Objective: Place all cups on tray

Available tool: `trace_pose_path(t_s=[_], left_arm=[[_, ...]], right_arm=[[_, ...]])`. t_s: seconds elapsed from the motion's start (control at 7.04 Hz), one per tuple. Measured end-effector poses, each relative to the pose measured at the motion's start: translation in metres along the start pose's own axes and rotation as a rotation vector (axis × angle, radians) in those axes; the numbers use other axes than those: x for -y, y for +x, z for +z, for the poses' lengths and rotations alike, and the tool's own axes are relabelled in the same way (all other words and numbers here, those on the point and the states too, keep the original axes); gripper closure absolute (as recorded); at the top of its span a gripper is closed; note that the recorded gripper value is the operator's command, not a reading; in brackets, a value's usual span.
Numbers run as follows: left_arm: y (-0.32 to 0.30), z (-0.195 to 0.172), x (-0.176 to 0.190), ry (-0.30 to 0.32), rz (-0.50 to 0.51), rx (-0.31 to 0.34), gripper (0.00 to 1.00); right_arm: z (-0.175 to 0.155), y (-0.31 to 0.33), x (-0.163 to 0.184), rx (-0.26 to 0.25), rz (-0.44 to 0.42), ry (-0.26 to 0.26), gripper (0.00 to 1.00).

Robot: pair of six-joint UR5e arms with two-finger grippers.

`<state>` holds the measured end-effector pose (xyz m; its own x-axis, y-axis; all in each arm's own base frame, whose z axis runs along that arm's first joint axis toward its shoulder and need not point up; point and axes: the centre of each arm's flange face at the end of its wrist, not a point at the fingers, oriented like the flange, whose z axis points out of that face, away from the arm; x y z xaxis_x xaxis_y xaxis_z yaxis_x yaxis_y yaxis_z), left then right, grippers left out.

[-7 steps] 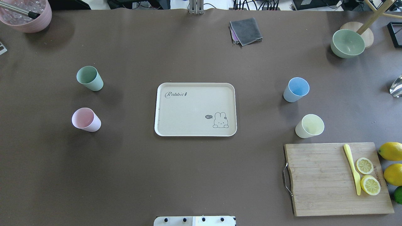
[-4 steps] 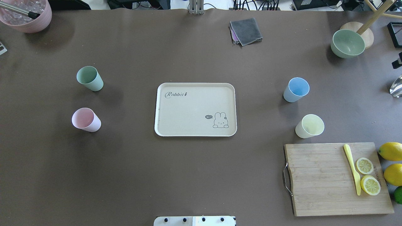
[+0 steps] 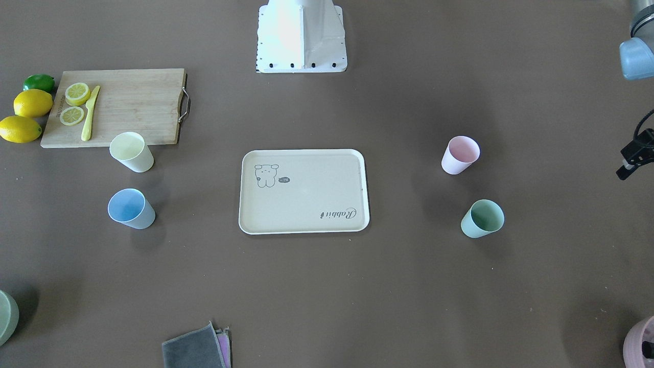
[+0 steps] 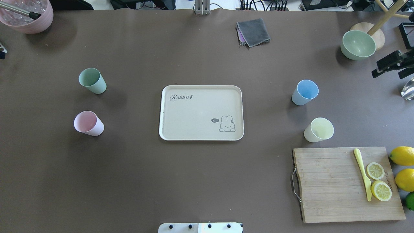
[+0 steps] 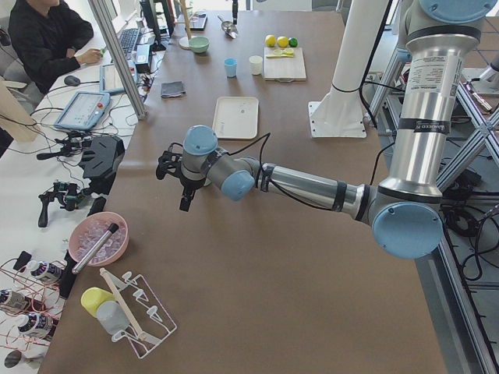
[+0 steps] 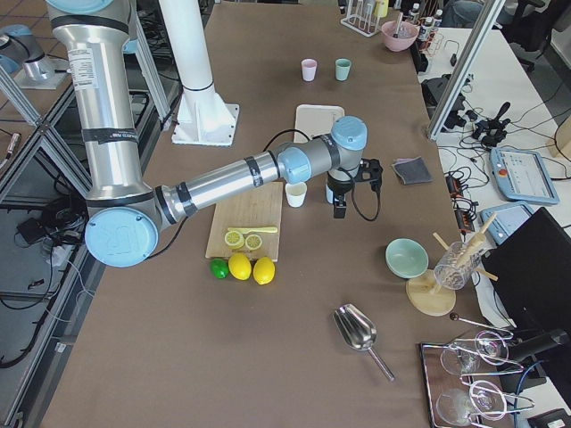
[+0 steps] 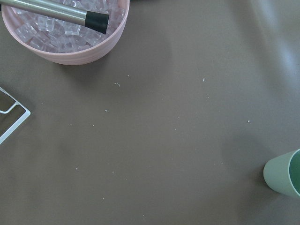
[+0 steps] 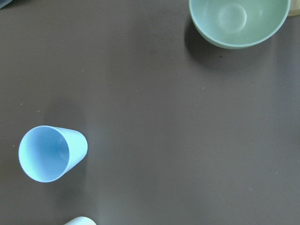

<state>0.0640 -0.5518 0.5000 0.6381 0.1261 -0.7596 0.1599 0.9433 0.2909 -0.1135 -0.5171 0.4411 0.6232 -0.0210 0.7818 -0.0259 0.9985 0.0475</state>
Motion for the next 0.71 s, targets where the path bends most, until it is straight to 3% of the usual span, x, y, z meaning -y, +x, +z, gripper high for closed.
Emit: trace_pose_path(t_s=[0.28,0.71], left_arm=[[0.0,-0.001,-0.007,0.006,-0.009,-0.006,0.02],[-0.003,0.0,-0.009,0.012,-0.016,0.006,0.02]], right_arm=[[0.014,-0.056,-0.028,0.046,-0.028,0.012,0.0],[0.074,-0.066,-0.076,0.011,0.02,-0.004,0.0]])
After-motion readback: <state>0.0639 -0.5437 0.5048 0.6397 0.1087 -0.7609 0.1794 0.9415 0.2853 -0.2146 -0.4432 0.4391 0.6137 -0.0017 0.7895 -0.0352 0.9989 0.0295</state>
